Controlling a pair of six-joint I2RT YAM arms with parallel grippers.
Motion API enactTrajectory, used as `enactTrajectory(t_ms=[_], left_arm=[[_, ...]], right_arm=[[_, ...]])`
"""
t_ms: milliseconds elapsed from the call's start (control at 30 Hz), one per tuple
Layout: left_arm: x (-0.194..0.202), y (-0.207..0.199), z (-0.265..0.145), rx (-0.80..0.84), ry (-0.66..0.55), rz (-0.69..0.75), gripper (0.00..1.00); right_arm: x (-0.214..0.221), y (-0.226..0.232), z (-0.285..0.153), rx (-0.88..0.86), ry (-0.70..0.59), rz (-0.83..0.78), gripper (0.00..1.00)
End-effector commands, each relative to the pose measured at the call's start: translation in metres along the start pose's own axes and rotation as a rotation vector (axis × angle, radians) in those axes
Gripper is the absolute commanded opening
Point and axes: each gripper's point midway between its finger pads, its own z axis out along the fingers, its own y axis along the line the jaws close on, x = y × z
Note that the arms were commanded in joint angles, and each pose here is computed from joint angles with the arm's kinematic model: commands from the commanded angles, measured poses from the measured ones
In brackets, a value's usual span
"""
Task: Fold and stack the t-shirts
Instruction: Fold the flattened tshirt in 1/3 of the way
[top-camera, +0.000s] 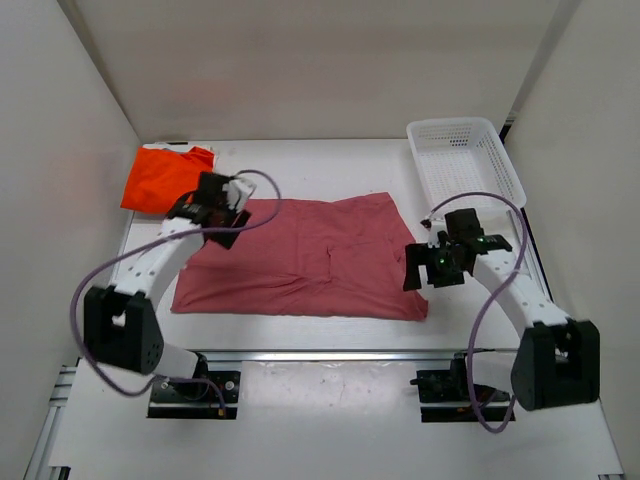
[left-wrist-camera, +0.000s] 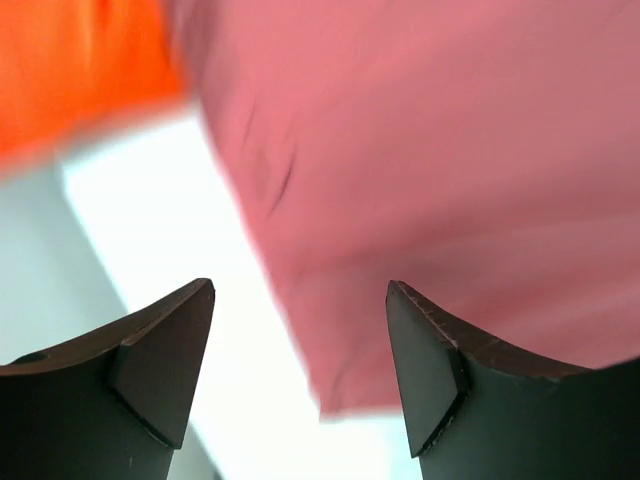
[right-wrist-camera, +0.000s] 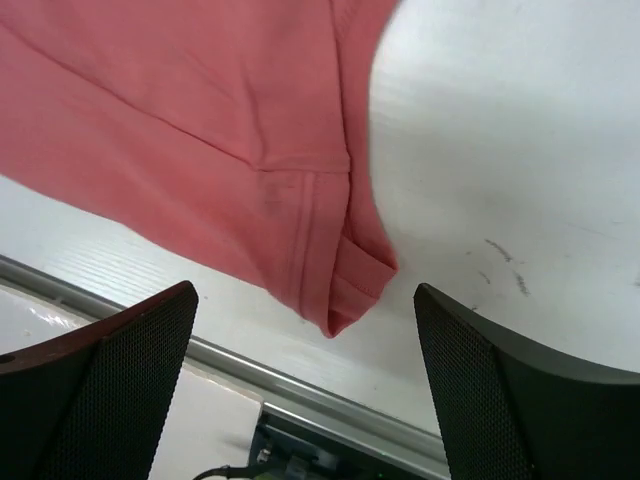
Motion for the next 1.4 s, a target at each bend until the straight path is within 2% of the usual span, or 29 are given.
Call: enactTrajectory(t_ms=[0, 100, 200, 300, 433, 500, 600, 667, 733, 767, 800, 833, 867, 900, 933, 967, 1033, 1100, 1200, 1367], left_arm=[[0.084, 0.01, -0.01, -0.019, 0.184, 0.025, 0.8], [0.143, 0.041, -0.017, -0.069, 0.286, -0.119, 0.8], [0.186, 0.036, -0.018, -0.036, 0.401, -0.15, 0.8], [0.203, 0.021, -0.011, 0.01, 0.446, -0.122, 0.8], [0.229, 0.016, -0.001, -0.03, 0.537, -0.055, 0.81], [0.224, 0.021, 0.004, -0.009, 0.516, -0.086, 0.81], [0.222, 0.032, 0.009, -0.066, 0.529, -0.051, 0.8], [0.228, 0.027, 0.014, -0.038, 0.555, -0.026, 0.8], [0.23, 0.017, 0.022, 0.009, 0.571, -0.009, 0.78], [0.228, 0.013, 0.024, 0.019, 0.562, -0.009, 0.77], [0.223, 0.014, 0.026, 0.008, 0.545, -0.001, 0.74], [0.222, 0.009, 0.029, 0.01, 0.537, 0.016, 0.68], [0.221, 0.007, 0.029, 0.012, 0.532, 0.019, 0.64], [0.22, 0.005, 0.03, 0.023, 0.53, 0.05, 0.53], [0.224, 0.001, 0.03, 0.025, 0.545, 0.061, 0.38], [0.226, 0.002, 0.029, 0.027, 0.55, 0.067, 0.16], [0.232, 0.002, 0.025, 0.043, 0.577, 0.078, 0.0], [0.233, 0.009, 0.019, 0.047, 0.589, 0.086, 0.0], [0.232, 0.016, 0.005, 0.067, 0.592, 0.096, 0.0], [0.233, 0.007, -0.02, 0.164, 0.642, 0.125, 0.0]], right_arm=[[0.031, -0.008, 0.009, 0.003, 0.196, 0.09, 0.93], [0.038, -0.01, 0.014, 0.027, 0.245, 0.085, 0.91], [0.047, -0.01, 0.017, 0.024, 0.293, 0.097, 0.88], [0.058, -0.012, 0.023, 0.038, 0.353, 0.163, 0.86], [0.066, -0.01, 0.037, 0.006, 0.38, 0.229, 0.83], [0.069, -0.015, 0.04, 0.012, 0.393, 0.241, 0.8], [0.07, -0.018, 0.044, 0.035, 0.399, 0.22, 0.71], [0.072, -0.015, 0.045, 0.034, 0.403, 0.201, 0.63], [0.067, -0.012, 0.046, 0.028, 0.389, 0.198, 0.46], [0.07, -0.012, 0.046, 0.028, 0.395, 0.194, 0.33], [0.065, -0.013, 0.045, 0.039, 0.376, 0.19, 0.25], [0.066, -0.014, 0.044, 0.044, 0.382, 0.184, 0.12], [0.063, -0.015, 0.044, 0.048, 0.369, 0.169, 0.05], [0.061, -0.017, 0.044, 0.049, 0.368, 0.175, 0.0], [0.058, -0.019, 0.041, 0.045, 0.356, 0.179, 0.0], [0.059, -0.021, 0.04, 0.042, 0.361, 0.175, 0.0], [0.054, -0.027, 0.031, 0.041, 0.359, 0.186, 0.0], [0.05, -0.022, 0.017, -0.005, 0.363, 0.247, 0.0], [0.038, -0.009, 0.003, -0.061, 0.351, 0.192, 0.0], [0.029, 0.011, -0.014, -0.091, 0.352, 0.077, 0.0]])
